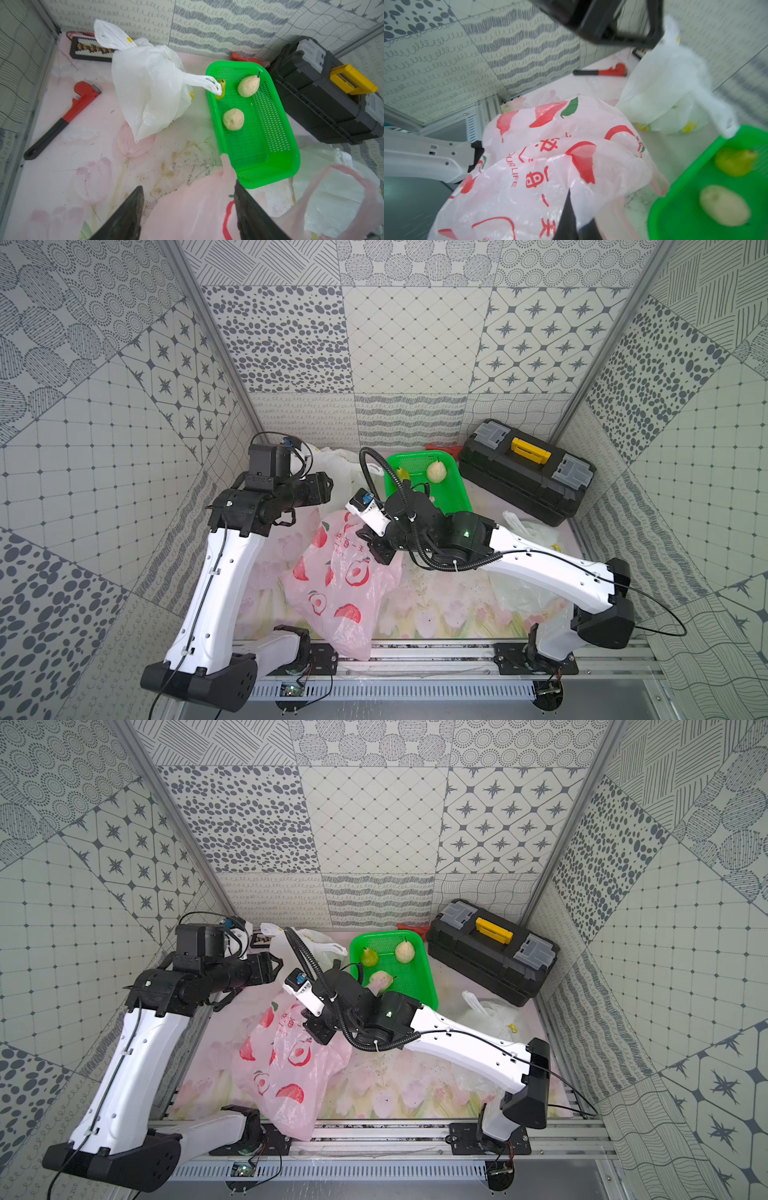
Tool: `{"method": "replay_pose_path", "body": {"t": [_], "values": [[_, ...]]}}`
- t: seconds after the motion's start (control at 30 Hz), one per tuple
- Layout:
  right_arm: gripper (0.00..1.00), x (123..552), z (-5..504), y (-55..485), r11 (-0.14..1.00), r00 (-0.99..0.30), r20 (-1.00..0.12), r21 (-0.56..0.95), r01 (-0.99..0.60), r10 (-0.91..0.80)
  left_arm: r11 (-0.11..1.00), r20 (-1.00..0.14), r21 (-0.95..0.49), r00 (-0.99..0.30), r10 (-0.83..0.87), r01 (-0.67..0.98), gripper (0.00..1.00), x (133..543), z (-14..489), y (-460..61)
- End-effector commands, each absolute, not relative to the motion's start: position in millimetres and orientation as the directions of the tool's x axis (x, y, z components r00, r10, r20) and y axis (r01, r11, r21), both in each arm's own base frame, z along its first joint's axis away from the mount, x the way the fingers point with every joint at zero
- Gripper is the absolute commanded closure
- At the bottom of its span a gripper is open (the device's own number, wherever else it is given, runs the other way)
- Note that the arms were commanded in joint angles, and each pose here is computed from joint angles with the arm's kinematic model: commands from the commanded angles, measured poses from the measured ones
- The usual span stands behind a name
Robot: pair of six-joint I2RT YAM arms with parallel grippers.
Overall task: Place the pears into plastic bags & tie knots
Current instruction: Pick up the plastic bag at the center of the board.
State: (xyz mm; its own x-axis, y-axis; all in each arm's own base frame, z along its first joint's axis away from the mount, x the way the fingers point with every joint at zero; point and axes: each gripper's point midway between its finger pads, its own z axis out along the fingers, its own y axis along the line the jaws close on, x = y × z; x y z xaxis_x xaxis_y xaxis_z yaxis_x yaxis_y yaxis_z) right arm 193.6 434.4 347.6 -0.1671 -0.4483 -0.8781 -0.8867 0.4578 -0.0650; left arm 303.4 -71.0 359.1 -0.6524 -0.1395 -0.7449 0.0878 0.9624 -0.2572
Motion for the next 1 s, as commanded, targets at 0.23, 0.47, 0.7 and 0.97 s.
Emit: {"method": "replay_pose_path", "body": {"t": [0.23,0.47,0.7,0.97], "values": [[1.0,247.1,338.3,449.8,0.441,0.321,-0.75,-0.619,-0.65,-0.579,0.984,-0.817,-0.178,-0.557,-0.151,-0.005,0.25,285.0,404.5,-37.8],[1.0,250.4,271.1,450.4,0.449,0.372,-0.711,-0.68,-0.579,-0.597,0.931,-0.762,-0.308,-0.637,-0.116,0.199,0.24,300.1,381.8,-85.6],[1.0,236.8,229.0,465.3,0.356,0.492,-0.585,-0.8,-0.484,-0.645,0.886,-0.737,-0.316,-0.676,-0.004,0.339,0.25,313.1,363.4,-118.7],[1.0,232.1,237.3,461.2,0.34,0.571,-0.518,-0.853,-0.395,-0.636,0.839,-0.673,-0.157,-0.679,0.295,0.52,0.23,326.7,322.5,-160.3]]}}
